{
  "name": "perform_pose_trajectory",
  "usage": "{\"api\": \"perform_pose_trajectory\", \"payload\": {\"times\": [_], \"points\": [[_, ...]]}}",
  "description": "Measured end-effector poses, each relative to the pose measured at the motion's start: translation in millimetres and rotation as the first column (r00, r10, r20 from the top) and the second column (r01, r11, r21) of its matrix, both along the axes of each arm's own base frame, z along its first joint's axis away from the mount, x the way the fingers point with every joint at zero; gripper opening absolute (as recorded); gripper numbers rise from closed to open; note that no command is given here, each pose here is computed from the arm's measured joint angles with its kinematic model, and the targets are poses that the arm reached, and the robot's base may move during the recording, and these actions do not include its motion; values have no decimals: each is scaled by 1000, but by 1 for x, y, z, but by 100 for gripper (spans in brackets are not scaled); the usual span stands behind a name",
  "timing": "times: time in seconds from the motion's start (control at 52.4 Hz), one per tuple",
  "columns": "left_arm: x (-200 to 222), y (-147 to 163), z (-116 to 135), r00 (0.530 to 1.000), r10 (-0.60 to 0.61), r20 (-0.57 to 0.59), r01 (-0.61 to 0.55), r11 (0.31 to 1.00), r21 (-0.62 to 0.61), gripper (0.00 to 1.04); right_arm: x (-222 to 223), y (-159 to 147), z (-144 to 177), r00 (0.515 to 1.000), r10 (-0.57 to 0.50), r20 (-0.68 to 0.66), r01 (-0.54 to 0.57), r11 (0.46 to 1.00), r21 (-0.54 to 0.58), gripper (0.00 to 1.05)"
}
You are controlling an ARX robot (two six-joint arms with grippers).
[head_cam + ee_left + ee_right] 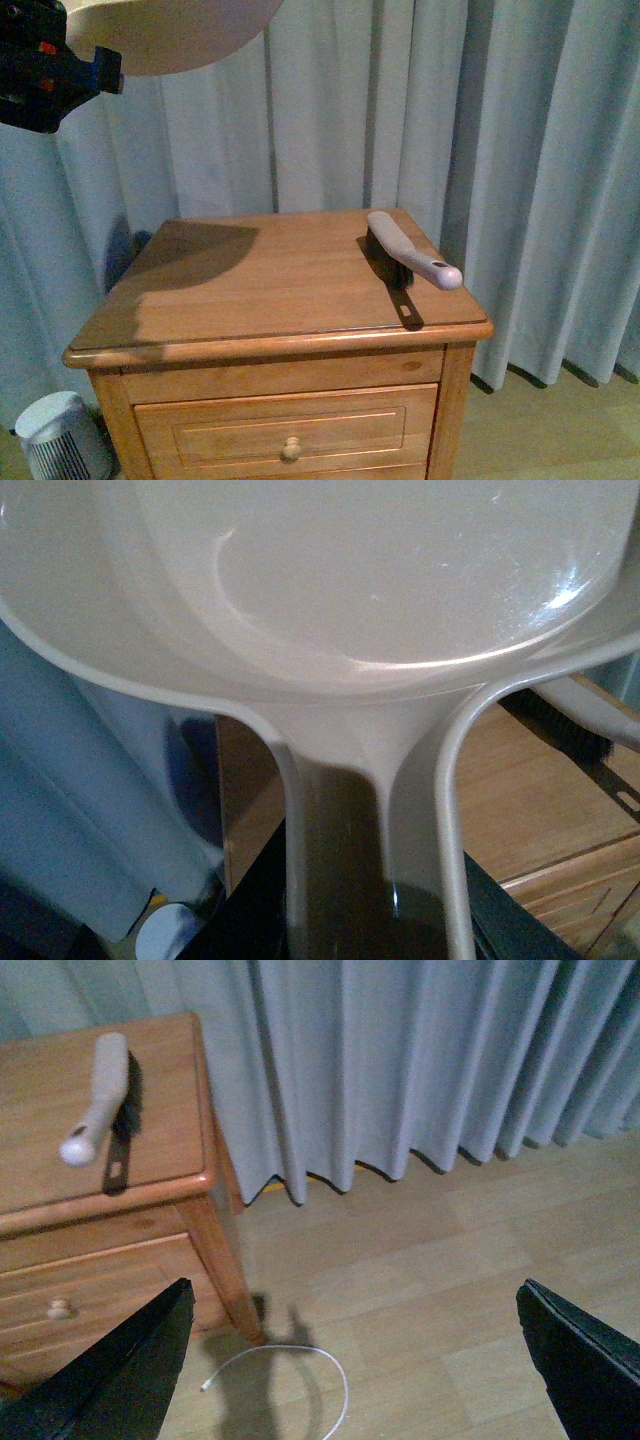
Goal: Clean up trash
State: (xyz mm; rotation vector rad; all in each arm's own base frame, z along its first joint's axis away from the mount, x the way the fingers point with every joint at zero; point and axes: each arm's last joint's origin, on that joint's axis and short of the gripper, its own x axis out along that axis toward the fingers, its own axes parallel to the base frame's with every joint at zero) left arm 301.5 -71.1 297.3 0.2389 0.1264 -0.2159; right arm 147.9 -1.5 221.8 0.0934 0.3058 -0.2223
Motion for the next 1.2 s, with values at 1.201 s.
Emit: {"api": "perform_pose_trajectory", "payload": {"times": [1.201], "points": [[0, 0, 0, 1000, 2, 0, -2, 1000, 0, 25, 289, 116, 3, 899, 174, -401, -129, 982, 137, 97]]}}
